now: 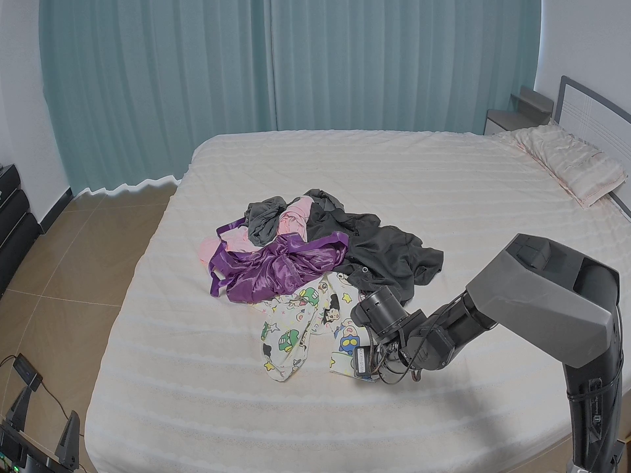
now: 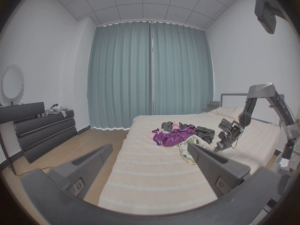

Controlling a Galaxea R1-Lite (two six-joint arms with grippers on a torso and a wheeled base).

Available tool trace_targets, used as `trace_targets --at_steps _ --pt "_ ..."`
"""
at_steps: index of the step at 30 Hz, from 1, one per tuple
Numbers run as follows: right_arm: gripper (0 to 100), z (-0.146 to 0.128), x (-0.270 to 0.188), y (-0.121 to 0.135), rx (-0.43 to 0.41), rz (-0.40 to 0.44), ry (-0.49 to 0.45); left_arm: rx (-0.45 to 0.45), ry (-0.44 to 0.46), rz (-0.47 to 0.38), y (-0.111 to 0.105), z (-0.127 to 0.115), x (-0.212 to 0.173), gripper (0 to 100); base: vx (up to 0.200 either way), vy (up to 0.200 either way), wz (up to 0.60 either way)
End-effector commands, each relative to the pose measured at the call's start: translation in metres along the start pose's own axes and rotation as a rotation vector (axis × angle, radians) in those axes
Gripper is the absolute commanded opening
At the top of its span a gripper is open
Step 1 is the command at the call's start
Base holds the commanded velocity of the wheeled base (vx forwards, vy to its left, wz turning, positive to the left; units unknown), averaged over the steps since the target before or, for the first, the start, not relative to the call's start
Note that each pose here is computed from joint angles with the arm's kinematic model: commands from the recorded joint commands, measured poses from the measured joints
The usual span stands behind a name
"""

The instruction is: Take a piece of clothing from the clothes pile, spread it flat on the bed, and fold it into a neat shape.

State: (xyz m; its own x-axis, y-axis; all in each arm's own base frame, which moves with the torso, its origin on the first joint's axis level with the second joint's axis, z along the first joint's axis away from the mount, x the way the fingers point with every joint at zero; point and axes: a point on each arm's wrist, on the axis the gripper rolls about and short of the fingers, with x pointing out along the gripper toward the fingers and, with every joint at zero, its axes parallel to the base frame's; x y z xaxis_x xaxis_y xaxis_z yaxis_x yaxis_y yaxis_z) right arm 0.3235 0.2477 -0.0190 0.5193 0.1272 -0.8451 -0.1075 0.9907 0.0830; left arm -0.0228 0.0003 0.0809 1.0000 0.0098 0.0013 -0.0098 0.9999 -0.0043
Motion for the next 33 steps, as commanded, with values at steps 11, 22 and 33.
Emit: trace_targets --at_steps 11,22,33 --pt "0 -0.004 0.003 -0.003 -0.004 -0.026 0.019 0.000 0.000 0.001 0.000 -0.005 0.000 100 0.000 0.000 0.00" --pt "0 -0.026 -0.079 -0.031 -0.014 0.051 0.059 0.003 0.000 0.001 0.000 -0.005 0.000 100 0.000 0.000 0.00" --pt "0 -0.072 -0.146 -0.056 -0.041 0.244 0.045 0.016 -0.005 -0.005 0.000 -0.005 0.000 100 0.000 0.000 0.00"
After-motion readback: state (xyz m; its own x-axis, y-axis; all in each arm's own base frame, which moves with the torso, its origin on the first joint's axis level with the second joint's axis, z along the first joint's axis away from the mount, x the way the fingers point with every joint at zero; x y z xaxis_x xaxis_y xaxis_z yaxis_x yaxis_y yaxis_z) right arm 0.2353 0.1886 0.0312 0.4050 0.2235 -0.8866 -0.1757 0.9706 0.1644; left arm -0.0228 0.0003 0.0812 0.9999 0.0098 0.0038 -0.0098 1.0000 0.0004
